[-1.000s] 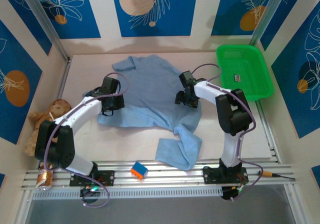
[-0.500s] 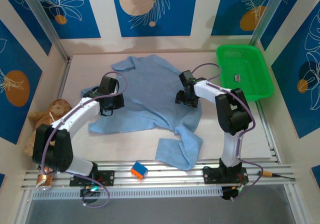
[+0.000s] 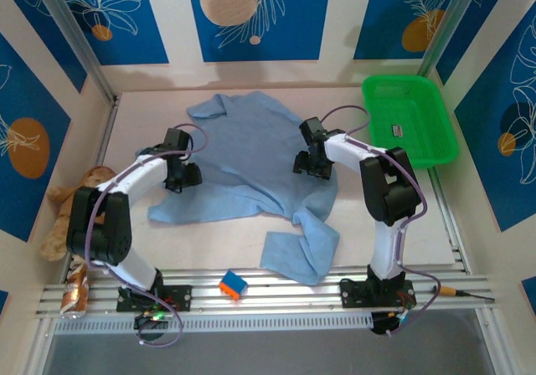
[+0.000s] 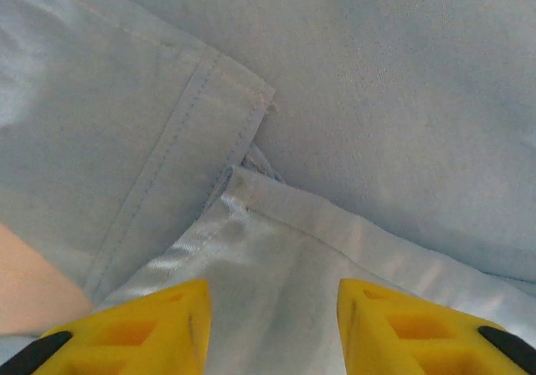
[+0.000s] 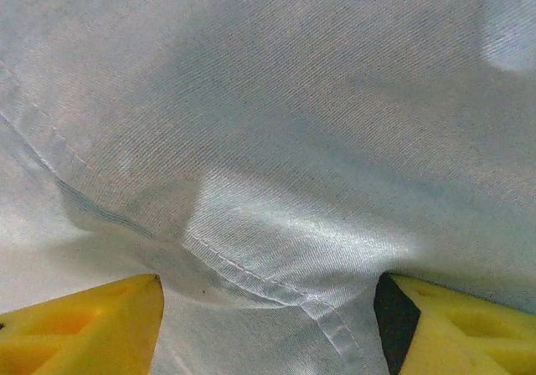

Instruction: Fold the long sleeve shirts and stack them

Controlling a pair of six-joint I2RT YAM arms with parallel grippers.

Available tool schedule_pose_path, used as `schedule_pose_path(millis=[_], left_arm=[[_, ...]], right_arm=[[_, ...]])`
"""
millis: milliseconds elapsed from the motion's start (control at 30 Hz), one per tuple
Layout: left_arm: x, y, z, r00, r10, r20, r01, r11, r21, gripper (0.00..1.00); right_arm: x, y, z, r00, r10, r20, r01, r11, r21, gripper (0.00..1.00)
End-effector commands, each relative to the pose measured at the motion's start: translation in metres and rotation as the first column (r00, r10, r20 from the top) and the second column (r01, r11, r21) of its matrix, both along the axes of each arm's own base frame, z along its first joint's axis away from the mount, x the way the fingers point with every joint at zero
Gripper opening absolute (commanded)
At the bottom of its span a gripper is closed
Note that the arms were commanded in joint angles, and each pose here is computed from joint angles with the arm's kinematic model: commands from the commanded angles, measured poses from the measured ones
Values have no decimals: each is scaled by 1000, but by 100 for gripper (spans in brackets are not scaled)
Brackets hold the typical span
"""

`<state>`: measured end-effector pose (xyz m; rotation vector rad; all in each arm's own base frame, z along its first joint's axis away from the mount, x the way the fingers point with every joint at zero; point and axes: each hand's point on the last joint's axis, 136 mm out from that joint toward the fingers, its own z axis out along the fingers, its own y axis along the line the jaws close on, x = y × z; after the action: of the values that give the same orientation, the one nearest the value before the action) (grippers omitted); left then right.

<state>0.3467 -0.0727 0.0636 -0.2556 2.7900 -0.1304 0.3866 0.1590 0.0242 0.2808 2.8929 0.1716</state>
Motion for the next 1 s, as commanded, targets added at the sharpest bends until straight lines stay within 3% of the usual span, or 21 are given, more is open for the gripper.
schedule_pose_path(millis=[0,567,633,867,967], left_arm=[[13,11,7,1000,-21,16,20,998,62,44],[32,14,-15,999,-45,-29,47,995,85,43],[33,11,-16,998,-51,-30,53,996,73,39],[25,12,-9,998,-60,-22,61,996,71,8],[20,15,0,998,-56,-3,56,996,76,3]], right_arm=[[-2,6,-1,999,24,-22,-24,1000,4,69],[-3,11,-3,999,37,-30,-37,999,-3,68],[-2,11,-3,999,38,-27,-38,999,-7,68],[0,15,-5,999,38,-31,-39,999,-15,68],[1,14,-6,999,28,-38,-29,999,-33,68]])
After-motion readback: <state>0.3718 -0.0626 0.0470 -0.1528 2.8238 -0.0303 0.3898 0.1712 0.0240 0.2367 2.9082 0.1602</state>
